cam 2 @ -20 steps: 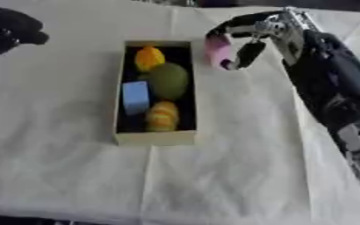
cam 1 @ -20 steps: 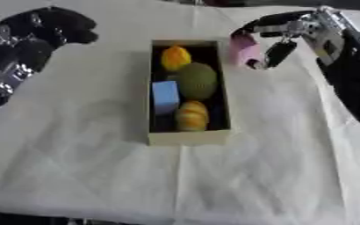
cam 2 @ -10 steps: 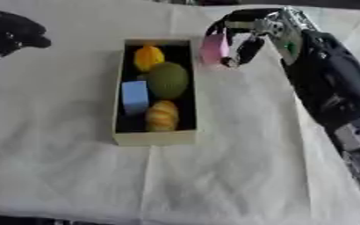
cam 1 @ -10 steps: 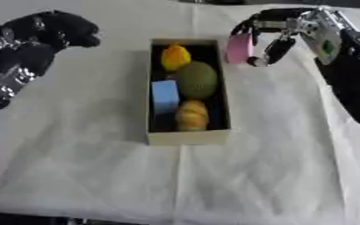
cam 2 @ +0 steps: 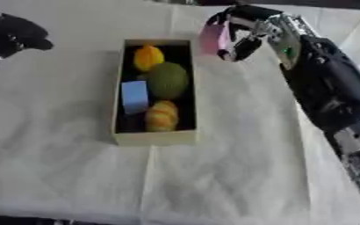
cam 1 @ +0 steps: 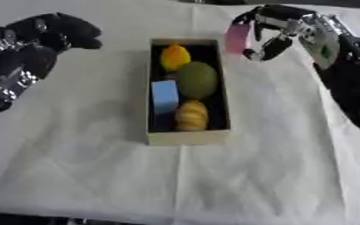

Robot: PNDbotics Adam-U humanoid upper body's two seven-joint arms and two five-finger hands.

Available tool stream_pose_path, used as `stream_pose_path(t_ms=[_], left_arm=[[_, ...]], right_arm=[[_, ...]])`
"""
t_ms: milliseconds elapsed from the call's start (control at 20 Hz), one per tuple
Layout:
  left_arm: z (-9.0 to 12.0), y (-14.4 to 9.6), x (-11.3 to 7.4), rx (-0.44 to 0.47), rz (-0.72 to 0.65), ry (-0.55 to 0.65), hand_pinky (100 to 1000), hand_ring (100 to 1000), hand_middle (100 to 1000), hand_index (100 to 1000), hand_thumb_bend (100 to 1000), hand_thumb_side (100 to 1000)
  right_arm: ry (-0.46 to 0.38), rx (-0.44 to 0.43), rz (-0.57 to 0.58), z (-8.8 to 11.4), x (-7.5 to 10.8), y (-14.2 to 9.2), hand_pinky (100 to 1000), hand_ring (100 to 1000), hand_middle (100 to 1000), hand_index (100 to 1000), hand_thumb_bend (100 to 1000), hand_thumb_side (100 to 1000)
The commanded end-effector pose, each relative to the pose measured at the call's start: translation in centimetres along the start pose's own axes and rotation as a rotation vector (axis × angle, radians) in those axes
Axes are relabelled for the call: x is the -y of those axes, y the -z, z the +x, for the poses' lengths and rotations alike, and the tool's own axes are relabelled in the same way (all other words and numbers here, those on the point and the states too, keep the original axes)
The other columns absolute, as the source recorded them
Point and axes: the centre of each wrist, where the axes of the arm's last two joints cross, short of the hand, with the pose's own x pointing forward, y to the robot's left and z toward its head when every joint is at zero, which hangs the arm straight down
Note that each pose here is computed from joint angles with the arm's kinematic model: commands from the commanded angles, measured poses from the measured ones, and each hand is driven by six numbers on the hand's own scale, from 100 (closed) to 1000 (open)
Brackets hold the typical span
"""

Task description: Pick up objects on the table and place them in the box.

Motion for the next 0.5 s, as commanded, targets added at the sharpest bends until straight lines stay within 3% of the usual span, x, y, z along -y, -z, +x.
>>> stream_pose_path(t_ms=[50,250,500], left_arm=[[0.4,0.1,-0.3,0.006,-0.012,0.019,886,804,792,843,100,667],[0.5,0.1,-0.3,0.009,-0.013,0.021,886,804,792,843,100,672],[0.5,0.1,-0.4,0.010,-0.008,0.022,887,804,794,843,100,672]], right_arm=[[-0.008,-0.011,-0.074,-0.6,2.0,-0.8,689,513,261,596,100,100],[-0.028,0.031,-0.160,0.2,4.3,-1.5,685,513,246,591,100,100],[-0.067,0.156,-0.286,3.0,8.3,-2.6,683,515,244,595,100,100]])
